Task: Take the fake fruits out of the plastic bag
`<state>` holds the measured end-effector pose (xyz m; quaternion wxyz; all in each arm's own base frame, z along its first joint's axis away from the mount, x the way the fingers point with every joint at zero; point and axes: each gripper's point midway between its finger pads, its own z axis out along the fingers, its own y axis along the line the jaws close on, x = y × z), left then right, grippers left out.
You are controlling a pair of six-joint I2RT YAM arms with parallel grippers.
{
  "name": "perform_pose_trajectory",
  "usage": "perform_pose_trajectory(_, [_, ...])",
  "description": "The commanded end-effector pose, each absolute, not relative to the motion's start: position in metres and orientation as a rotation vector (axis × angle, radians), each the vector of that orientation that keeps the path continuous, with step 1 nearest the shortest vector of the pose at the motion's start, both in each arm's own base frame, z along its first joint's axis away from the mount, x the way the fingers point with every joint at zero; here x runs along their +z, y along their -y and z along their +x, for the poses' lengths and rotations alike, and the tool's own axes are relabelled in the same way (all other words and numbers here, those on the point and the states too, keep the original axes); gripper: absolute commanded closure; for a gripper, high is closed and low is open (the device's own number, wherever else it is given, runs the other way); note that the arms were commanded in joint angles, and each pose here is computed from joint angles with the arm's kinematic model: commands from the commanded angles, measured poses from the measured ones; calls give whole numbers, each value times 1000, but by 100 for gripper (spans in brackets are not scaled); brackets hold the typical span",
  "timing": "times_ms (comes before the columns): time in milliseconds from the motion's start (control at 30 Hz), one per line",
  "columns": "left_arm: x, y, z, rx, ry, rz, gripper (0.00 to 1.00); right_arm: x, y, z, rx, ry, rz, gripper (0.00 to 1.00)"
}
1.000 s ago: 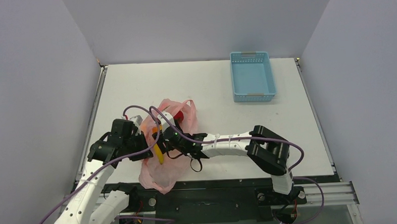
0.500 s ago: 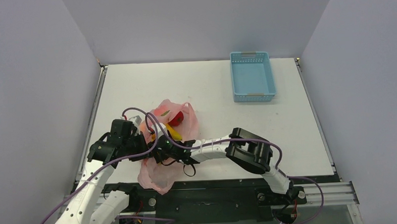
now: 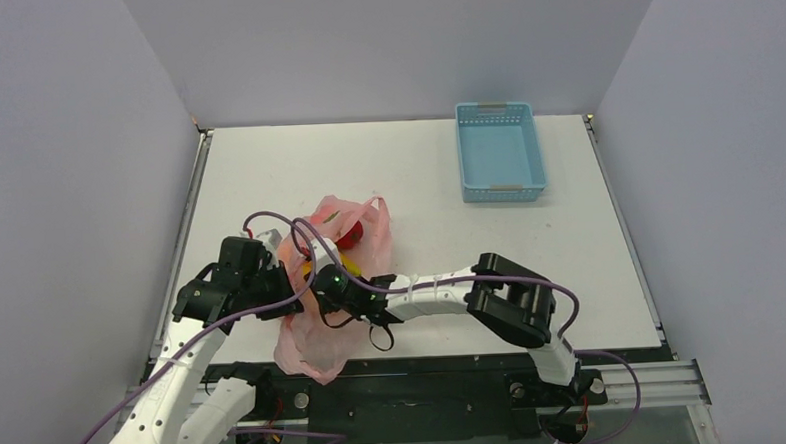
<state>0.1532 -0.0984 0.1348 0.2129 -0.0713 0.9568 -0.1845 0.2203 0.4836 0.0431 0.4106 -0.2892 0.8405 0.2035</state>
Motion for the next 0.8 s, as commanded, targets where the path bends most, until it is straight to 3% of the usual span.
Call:
perform_pose_trajectory(0, [141,101,159,-537,-2623,-167,96,119,-480,230,554,-1993,-670,88])
perform_pose_trajectory(267, [140,100,159,-529,-2625,-177,96,124,-449,222,515,-2014,-686,100])
perform_pose_trajectory(567, [145,97,161,-527,-2595,-192,96,94,-390,216,300,-2122,-702,100])
perform_pose_trajectory(767, [146,97,161,-531,-2592,-196,96,100,-376,207,331,-2138,-674,100])
